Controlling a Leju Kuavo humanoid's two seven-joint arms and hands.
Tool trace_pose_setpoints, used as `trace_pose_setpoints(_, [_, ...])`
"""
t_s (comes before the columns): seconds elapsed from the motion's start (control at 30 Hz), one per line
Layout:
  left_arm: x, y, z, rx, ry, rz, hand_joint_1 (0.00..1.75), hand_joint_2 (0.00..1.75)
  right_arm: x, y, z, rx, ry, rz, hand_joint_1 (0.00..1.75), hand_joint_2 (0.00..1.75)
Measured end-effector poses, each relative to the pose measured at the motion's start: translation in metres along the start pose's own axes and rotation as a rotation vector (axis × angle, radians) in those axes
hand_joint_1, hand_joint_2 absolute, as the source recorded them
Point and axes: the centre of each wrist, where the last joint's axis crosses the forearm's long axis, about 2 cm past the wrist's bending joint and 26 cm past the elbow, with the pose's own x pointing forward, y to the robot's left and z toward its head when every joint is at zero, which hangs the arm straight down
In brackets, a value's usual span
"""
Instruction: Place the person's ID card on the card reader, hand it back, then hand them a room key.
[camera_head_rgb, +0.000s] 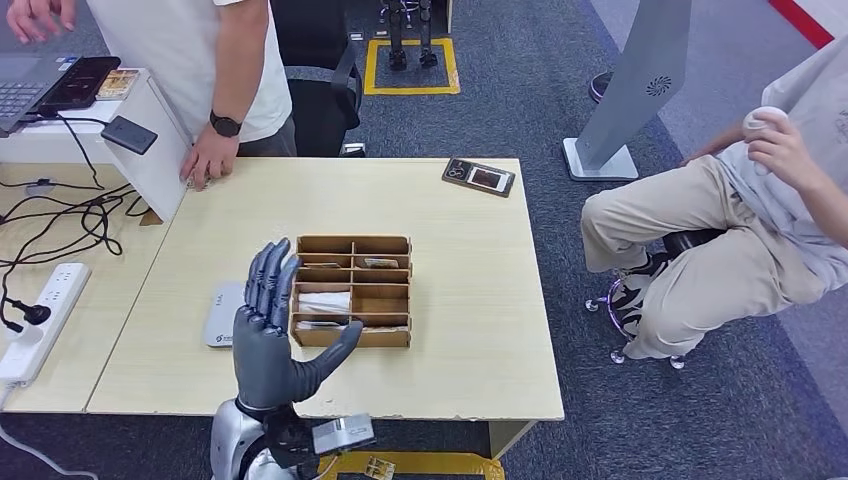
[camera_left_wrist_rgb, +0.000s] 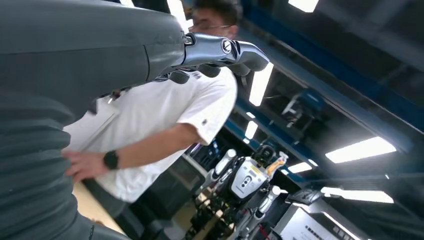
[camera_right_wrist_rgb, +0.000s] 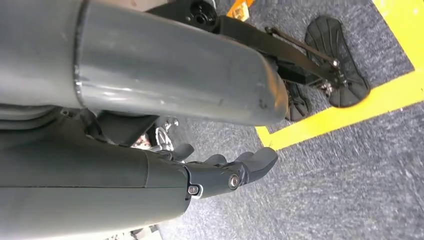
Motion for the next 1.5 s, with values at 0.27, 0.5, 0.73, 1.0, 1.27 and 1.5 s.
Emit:
trace_pose_setpoints(0.27, [-0.002, -0.003, 0.005, -0.077, -0.046, -0.113, 0.0, 1.75, 0.0, 0.003, 0.001, 0.012, 0.001, 0.001, 0.0, 0.0])
trace_pose_setpoints(0.5, [-0.005, -0.005, 0.009, -0.19, -0.058, -0.334, 0.0, 1.75, -0.001, 0.008, 0.003, 0.036, 0.003, 0.004, 0.0, 0.0])
trace_pose_setpoints(0.73, [-0.018, -0.013, 0.013, -0.232, 0.08, -0.398, 0.0, 1.75, -0.002, 0.012, 0.004, 0.047, 0.004, 0.006, 0.0, 0.0])
trace_pose_setpoints(1.0, [-0.022, -0.039, 0.03, -0.375, 0.029, -0.411, 0.0, 1.75, -0.002, 0.014, 0.005, 0.06, 0.007, 0.009, 0.0, 0.0])
trace_pose_setpoints(1.27, [-0.023, -0.053, 0.053, -0.496, -0.039, -0.411, 0.0, 1.75, -0.002, 0.014, 0.005, 0.064, 0.009, 0.011, 0.0, 0.0])
trace_pose_setpoints(1.5, [-0.024, -0.058, 0.061, -0.538, -0.048, -0.408, 0.0, 1.75, -0.002, 0.014, 0.005, 0.063, 0.01, 0.01, 0.0, 0.0])
